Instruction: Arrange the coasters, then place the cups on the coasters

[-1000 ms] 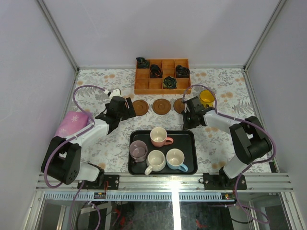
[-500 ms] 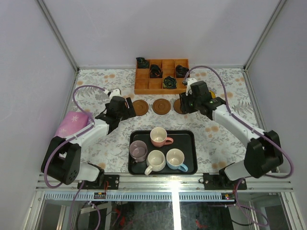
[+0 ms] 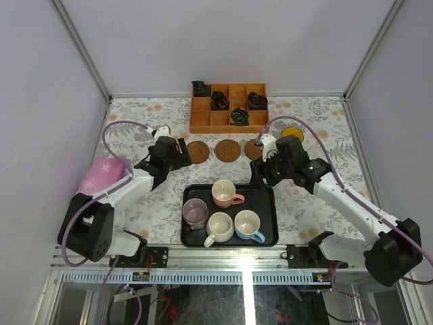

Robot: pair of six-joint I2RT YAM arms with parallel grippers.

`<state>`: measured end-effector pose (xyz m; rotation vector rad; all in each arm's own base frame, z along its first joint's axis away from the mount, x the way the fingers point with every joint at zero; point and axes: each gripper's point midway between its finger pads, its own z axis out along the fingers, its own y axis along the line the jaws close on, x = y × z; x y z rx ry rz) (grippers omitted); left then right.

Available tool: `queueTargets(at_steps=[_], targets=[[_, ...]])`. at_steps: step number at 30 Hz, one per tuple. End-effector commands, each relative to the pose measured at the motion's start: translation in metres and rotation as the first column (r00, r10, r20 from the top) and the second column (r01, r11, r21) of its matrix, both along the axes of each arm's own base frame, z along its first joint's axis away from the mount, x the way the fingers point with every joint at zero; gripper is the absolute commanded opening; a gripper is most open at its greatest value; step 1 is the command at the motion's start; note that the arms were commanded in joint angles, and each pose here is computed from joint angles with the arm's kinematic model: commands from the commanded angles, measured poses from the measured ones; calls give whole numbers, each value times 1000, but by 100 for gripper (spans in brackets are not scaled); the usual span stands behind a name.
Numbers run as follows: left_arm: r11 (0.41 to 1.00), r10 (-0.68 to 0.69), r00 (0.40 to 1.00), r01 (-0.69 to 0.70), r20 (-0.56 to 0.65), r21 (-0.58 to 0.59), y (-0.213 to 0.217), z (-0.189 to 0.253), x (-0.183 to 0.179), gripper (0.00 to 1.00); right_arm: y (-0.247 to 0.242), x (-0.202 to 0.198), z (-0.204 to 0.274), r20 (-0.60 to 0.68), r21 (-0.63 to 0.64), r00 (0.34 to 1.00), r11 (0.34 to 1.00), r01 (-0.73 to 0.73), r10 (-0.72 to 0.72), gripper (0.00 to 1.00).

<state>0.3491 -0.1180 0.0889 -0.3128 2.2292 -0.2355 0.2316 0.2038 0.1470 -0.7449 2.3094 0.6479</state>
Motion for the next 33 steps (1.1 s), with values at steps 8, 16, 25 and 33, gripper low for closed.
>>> queueTargets(at_steps=[8, 16, 25, 33], targets=[[1000, 11, 998, -9, 63, -21, 3, 17, 1, 84, 34, -34, -11, -62, -8, 973, 975, -224, 223, 70], [999, 42, 997, -40, 62, -35, 9, 15, -9, 84, 48, -35, -33, -100, -6, 956, 961, -277, 275, 70], [998, 66, 996, -64, 67, -28, 15, 17, -14, 84, 65, -34, -42, -109, 11, 940, 946, -323, 322, 70], [996, 79, 994, -76, 74, -44, 16, 19, -16, 84, 72, -36, -54, -128, 6, 930, 938, -348, 346, 69]])
